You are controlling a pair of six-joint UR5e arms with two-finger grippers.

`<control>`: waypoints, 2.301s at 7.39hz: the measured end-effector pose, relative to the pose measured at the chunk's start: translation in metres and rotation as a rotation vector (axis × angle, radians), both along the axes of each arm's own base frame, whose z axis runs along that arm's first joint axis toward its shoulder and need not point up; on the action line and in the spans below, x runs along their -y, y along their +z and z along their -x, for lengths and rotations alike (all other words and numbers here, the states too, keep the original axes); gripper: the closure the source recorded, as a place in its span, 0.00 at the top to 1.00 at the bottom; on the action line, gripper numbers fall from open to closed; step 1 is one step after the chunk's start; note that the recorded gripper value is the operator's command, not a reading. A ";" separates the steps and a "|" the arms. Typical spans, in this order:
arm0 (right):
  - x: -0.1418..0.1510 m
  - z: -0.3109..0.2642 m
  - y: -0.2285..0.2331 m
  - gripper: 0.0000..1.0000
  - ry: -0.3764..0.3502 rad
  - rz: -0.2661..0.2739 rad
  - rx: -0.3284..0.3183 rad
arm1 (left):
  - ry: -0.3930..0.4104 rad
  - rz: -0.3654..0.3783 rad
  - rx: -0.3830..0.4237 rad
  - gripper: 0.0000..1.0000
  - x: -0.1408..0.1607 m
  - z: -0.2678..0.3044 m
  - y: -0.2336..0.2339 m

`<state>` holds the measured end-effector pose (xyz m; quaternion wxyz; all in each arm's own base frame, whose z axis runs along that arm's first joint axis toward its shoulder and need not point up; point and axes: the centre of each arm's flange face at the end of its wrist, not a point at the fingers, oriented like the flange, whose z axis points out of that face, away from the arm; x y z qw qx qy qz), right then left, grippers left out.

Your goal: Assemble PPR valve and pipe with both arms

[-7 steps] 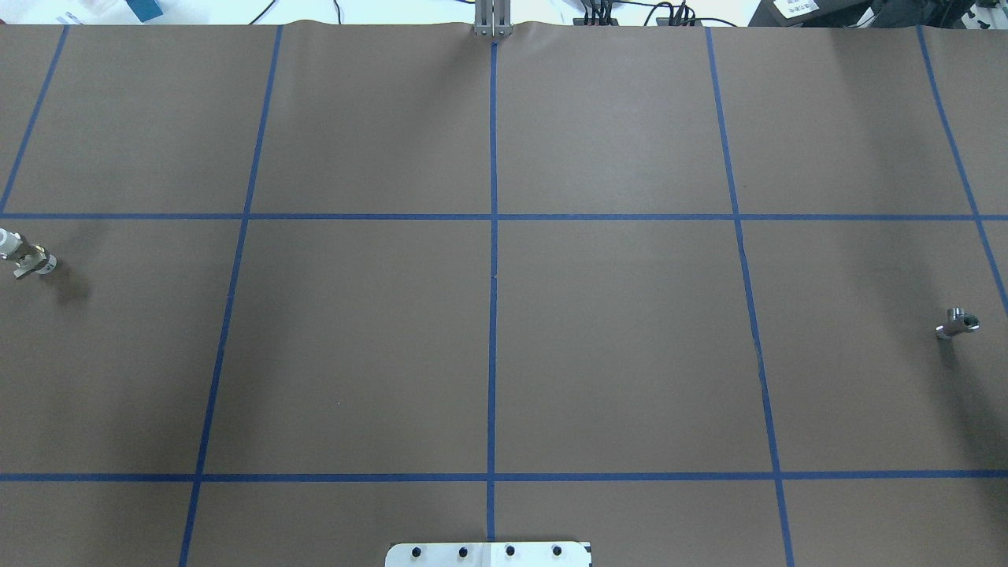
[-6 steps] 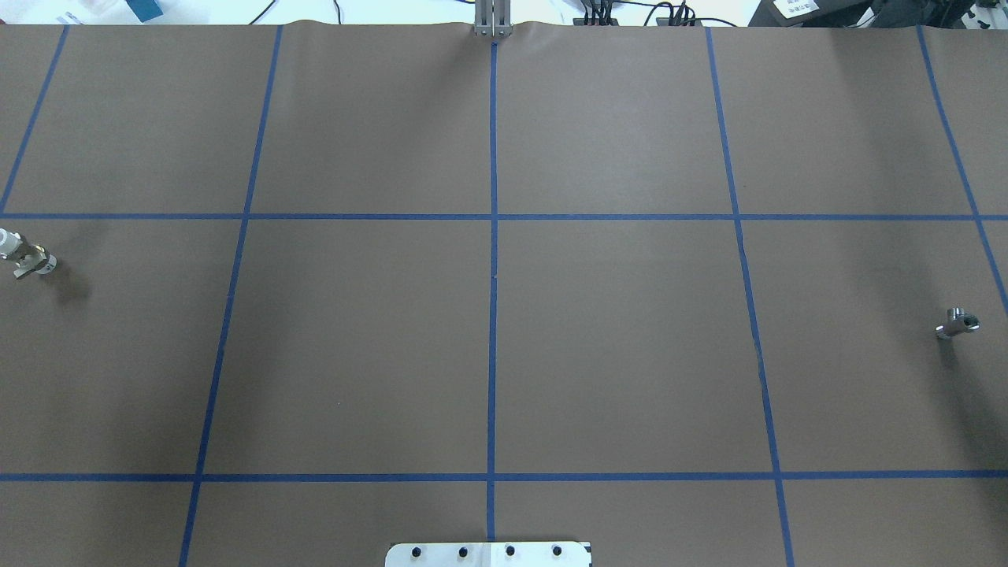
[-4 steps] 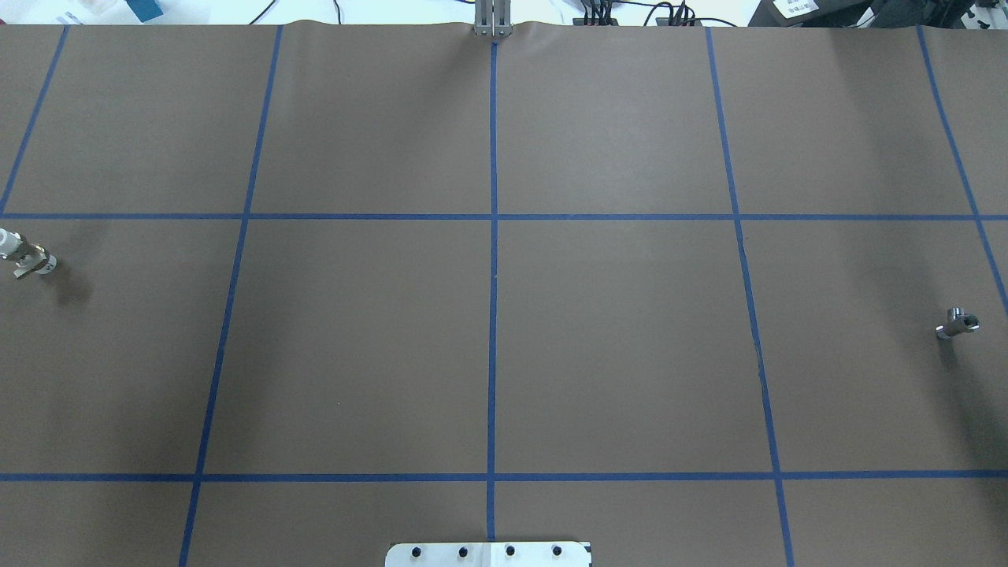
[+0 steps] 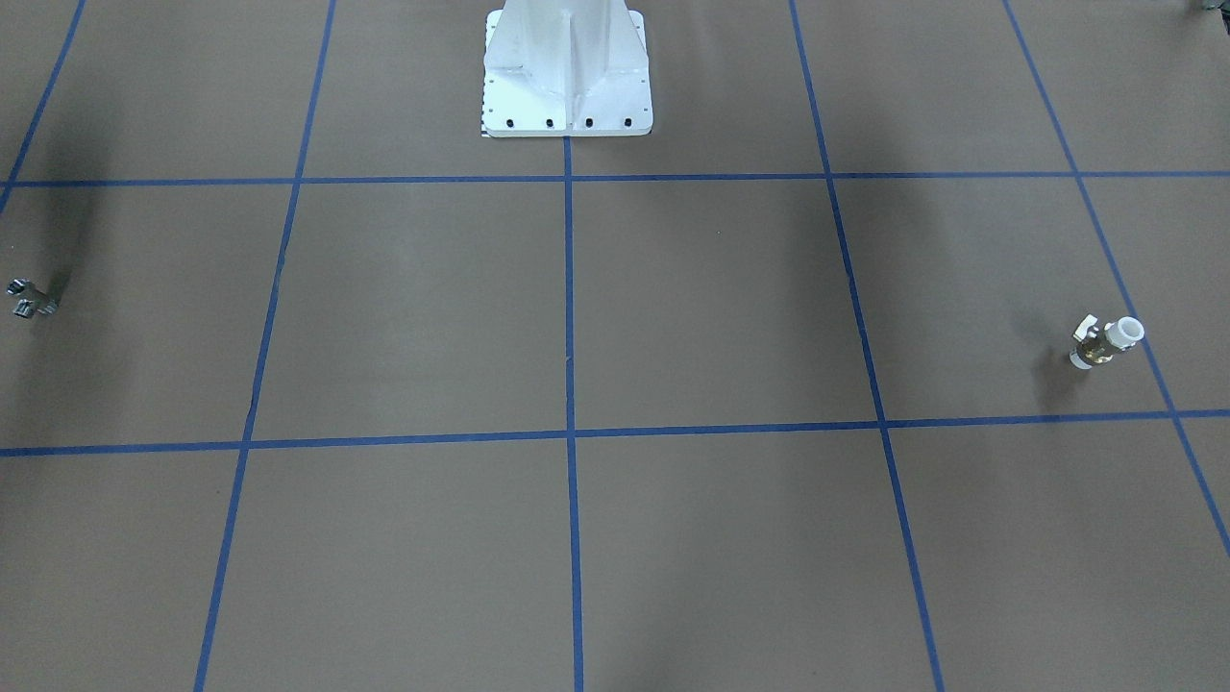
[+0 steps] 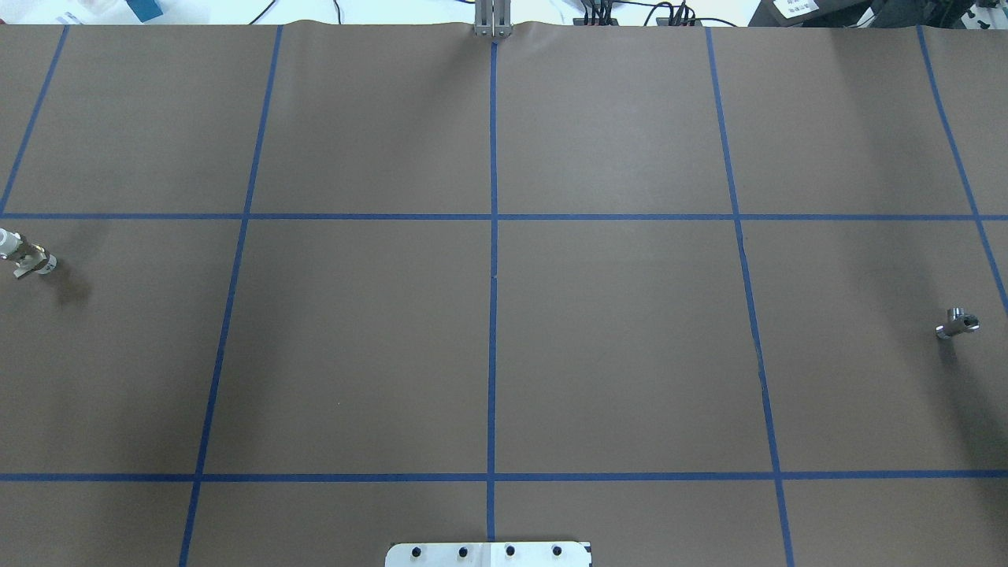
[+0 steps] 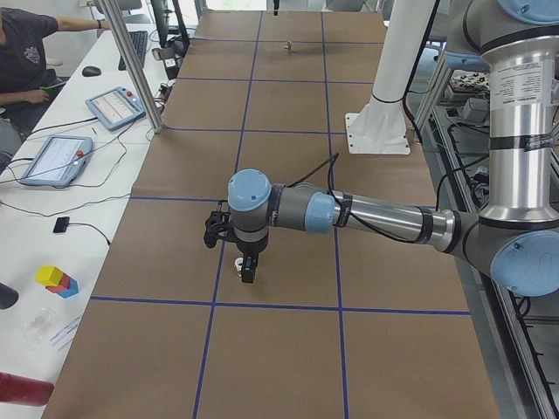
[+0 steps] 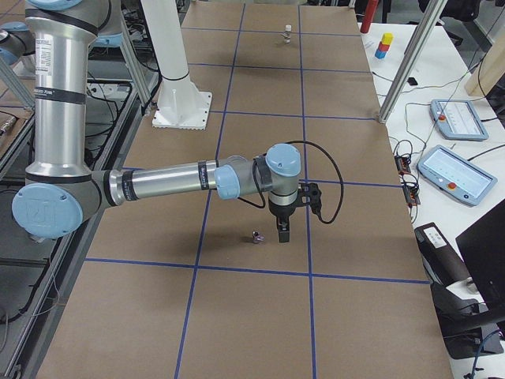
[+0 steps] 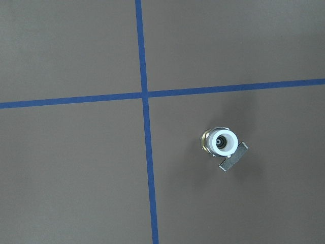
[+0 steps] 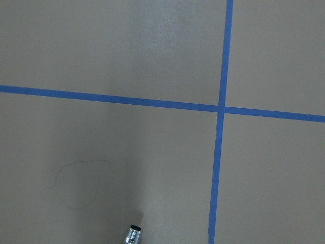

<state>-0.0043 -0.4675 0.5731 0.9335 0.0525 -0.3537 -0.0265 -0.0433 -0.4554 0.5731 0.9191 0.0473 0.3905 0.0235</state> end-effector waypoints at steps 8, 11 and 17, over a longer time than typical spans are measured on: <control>-0.003 0.000 -0.009 1.00 0.002 -0.016 0.004 | 0.004 -0.037 -0.007 1.00 0.001 -0.002 -0.006; -0.002 0.000 -0.010 1.00 0.001 -0.017 0.007 | 0.028 -0.038 -0.031 1.00 0.002 -0.015 -0.008; -0.004 0.041 -0.014 1.00 -0.088 -0.050 0.036 | 0.098 -0.056 -0.036 1.00 0.010 -0.053 -0.015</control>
